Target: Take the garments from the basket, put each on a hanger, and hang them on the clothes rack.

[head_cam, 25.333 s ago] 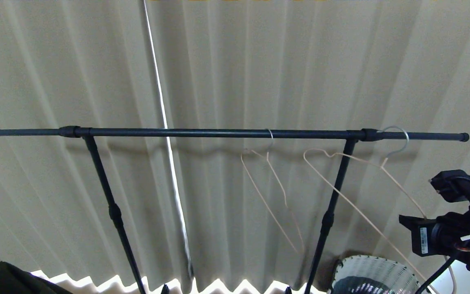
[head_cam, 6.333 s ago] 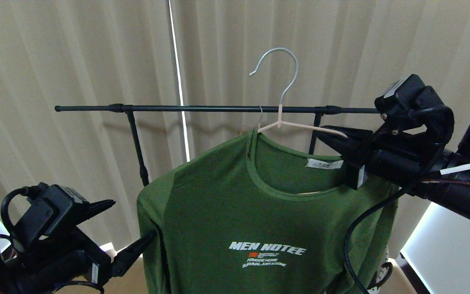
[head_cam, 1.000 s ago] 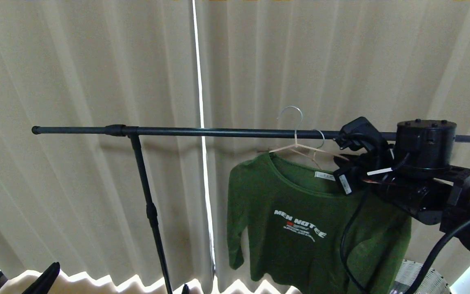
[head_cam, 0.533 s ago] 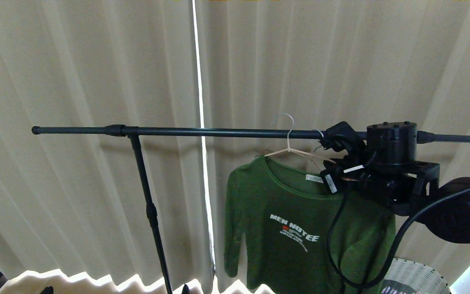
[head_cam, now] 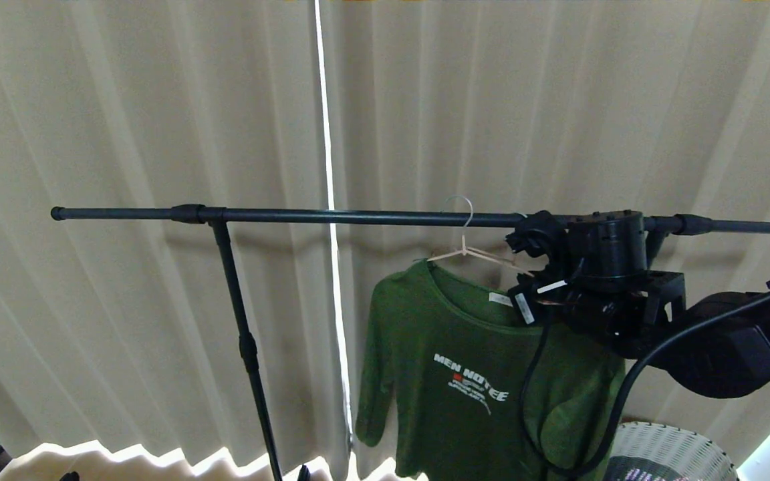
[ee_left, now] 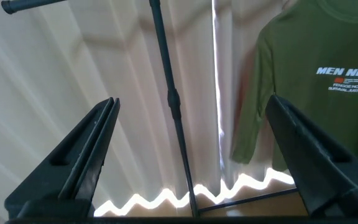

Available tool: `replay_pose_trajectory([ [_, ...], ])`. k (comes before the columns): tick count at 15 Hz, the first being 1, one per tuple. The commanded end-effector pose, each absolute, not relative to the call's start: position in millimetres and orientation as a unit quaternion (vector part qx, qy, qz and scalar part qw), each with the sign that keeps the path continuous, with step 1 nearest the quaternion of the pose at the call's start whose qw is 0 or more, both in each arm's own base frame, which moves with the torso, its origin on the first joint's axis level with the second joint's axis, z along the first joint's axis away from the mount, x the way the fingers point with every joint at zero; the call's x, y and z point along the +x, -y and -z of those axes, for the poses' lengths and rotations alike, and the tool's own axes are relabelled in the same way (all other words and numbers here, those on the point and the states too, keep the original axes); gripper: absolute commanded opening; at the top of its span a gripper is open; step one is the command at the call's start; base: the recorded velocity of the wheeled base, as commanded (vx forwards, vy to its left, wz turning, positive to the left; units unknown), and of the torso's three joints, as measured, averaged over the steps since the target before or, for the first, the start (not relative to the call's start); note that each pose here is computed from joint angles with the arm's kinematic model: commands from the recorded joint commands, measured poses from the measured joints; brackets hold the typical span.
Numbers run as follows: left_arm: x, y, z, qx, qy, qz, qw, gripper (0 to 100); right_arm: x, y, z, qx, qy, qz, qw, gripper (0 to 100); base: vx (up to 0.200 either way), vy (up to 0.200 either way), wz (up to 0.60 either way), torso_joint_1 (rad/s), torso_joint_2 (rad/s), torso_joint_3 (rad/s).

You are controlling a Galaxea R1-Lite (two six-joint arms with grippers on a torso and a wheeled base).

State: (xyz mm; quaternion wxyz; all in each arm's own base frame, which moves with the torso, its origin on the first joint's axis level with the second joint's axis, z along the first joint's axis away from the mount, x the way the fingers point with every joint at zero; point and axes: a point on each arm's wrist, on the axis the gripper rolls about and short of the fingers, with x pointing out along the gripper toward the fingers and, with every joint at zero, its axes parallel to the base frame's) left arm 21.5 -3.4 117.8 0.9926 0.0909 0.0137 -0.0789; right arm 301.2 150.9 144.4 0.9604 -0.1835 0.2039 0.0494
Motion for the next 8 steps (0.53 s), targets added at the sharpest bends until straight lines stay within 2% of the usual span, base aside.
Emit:
replay_pose_trajectory([
  [1, 21.5, 3.4, -117.8, 0.091, -0.014, 0.079, 0.993, 100, 300.3, -157.6, -138.6, -0.191, -0.211, -0.058, 0.957, 0, 0.000, 0.000, 0.00, 0.000, 0.00, 0.000],
  [8, 21.3, 3.4, -117.7, 0.091, -0.014, 0.080, 0.993, 100, 302.7, -170.9, -133.7, -0.198, -0.212, -0.068, 0.954, 0, 0.000, 0.000, 0.00, 0.000, 0.00, 0.000],
])
